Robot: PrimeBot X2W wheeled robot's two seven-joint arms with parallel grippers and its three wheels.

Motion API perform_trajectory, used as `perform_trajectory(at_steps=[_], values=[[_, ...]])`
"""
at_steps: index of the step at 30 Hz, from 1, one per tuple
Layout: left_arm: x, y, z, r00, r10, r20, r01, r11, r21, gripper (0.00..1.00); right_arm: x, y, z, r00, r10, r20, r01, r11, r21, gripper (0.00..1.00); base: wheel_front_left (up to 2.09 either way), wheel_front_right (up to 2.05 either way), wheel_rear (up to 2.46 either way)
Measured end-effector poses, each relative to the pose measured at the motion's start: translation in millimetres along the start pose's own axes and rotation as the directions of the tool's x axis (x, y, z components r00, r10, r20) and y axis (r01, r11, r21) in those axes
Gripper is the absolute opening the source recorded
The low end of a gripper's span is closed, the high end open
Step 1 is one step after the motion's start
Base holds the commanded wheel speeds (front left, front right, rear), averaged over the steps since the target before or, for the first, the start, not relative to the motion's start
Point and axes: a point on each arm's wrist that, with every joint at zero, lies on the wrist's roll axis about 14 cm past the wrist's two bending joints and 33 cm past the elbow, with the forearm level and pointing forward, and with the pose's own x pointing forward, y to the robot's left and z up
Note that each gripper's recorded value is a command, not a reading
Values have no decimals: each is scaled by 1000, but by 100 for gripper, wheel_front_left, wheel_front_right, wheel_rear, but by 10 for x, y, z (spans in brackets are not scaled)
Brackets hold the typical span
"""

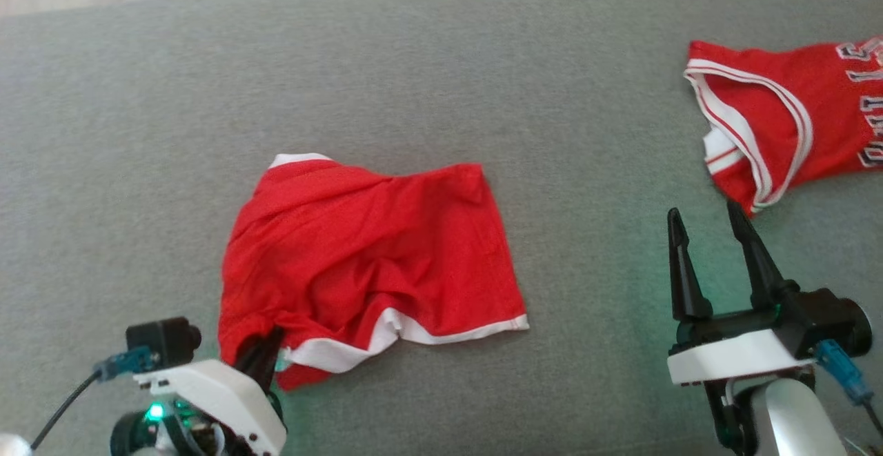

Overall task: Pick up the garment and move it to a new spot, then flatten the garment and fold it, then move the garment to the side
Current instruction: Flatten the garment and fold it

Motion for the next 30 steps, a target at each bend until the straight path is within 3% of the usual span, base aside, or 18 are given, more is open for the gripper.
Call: perform_trajectory(at_steps=[5,6,7,8,9,30], values=[[224,148,-21,998,52,-21,-51,997,54,0,-59,-143,-30,999,-45,-13,45,999,-7,100,0,0,0],[239,154,-16,998,52,-17,-51,997,59,11,-65,-153,-31,999,-48,-13,48,999,-7,100,0,0,0],[245,152,2,999,51,-5,-50,996,67,51,-71,-161,-29,999,-51,-13,50,999,-8,100,0,0,0],[245,148,24,999,50,12,-51,997,62,51,-74,-162,-21,999,-51,-10,51,999,-8,100,0,0,0],[242,129,46,999,46,29,-47,997,53,100,-77,-165,-11,999,-52,-7,52,999,-8,100,0,0,0],[-362,289,-124,973,121,199,-105,990,-93,100,63,205,185,996,64,58,-64,998,-5,100,0,0,0]])
